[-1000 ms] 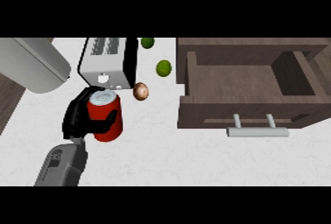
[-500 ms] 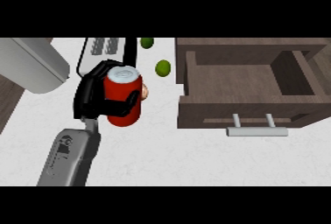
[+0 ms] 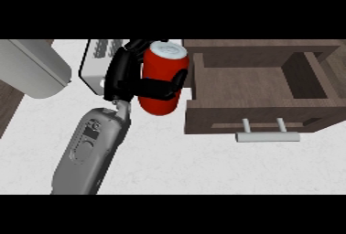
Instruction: Pick up the can, place it into the drawer and close the drawer
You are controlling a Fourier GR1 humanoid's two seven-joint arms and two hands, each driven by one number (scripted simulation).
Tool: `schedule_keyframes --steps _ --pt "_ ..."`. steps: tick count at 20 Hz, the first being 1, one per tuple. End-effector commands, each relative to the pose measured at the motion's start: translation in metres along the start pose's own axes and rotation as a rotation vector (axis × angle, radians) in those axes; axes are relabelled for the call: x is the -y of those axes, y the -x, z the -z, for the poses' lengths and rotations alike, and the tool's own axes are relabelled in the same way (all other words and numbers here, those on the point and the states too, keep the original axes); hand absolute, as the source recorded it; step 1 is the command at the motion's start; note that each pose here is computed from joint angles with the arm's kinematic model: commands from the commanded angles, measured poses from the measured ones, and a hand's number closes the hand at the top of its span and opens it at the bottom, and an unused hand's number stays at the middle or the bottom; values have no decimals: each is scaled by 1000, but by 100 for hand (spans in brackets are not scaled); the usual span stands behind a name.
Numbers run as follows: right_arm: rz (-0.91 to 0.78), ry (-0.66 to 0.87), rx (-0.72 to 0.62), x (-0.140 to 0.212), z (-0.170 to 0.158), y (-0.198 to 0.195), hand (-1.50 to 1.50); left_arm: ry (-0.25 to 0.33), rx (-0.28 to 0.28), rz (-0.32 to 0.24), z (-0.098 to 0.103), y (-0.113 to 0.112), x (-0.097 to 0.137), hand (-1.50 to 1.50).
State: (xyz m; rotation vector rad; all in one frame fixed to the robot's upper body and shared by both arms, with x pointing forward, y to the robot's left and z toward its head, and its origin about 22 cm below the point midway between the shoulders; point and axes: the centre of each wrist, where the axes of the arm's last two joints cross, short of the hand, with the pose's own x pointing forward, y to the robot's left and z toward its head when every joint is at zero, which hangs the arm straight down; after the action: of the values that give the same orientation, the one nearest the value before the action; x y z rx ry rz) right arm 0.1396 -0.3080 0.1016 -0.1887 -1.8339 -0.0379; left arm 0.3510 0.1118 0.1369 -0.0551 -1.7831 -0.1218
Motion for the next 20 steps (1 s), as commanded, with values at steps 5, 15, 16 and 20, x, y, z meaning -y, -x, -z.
schedule_keyframes --steps 5,15,16,20 --pt "23 -5 4 8 13 8 -150 20 52 47 39 -61 62 150" --pt "-1 -1 -8 4 4 1 -150 19 16 59 77 -97 89 150" --pt "-3 -2 -3 8 1 13 -150 11 14 62 84 -100 91 150" --pt "-17 -18 -7 -16 15 8 -150 33 9 78 91 -95 96 150"
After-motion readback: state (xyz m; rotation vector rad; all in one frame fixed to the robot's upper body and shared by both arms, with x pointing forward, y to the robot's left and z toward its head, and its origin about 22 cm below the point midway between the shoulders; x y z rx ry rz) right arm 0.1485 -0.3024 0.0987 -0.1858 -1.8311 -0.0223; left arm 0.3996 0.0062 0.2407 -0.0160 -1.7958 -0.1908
